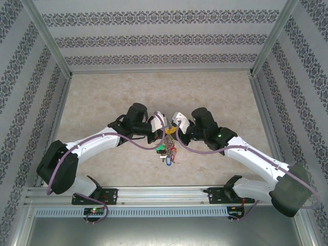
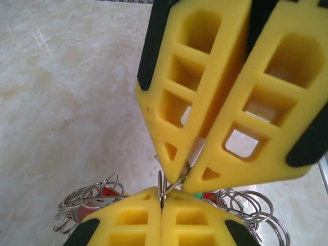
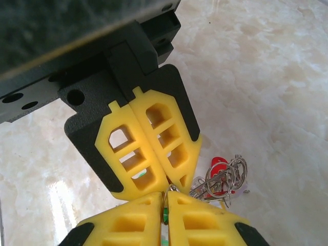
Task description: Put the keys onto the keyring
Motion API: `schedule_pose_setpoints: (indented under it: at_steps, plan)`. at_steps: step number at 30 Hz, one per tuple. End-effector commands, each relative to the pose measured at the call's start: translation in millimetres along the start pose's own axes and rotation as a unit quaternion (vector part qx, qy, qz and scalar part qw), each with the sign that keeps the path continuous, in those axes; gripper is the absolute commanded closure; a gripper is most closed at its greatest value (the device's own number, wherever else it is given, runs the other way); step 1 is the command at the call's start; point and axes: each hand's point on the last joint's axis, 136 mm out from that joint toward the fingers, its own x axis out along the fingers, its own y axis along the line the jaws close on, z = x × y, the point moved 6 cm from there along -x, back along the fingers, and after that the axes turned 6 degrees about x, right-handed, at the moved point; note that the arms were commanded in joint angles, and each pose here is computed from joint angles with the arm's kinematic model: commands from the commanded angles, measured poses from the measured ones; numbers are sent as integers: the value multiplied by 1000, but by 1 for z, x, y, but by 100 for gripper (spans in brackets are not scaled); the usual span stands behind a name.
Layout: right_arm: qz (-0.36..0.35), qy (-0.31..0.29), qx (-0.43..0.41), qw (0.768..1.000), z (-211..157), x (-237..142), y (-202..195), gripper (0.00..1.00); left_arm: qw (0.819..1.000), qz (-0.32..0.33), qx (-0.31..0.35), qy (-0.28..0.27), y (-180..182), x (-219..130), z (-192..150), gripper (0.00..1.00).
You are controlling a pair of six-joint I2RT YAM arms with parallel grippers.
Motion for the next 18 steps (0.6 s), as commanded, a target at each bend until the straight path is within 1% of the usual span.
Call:
schedule_pose_setpoints:
  at_steps: [1,12,13,17,18]
  plan:
    - [13,7,-8,1000,4,1,3,88,999,11,34,-32,8,-4,24,100]
    - [5,14,-5,1000,5,5,0,89,999,11,33,-34,7,-6,25,100]
    - [3,16,-4,1000,4,6,-1,90,999,11,33,-35,7,-6,25,100]
    - [-16,17,2,1000,3,4,-5,100,999,16,34,-33,7,-6,24,100]
    - [-24,13,5,1000,4,3,-7,100,999,20,32,-32,8,-6,23,100]
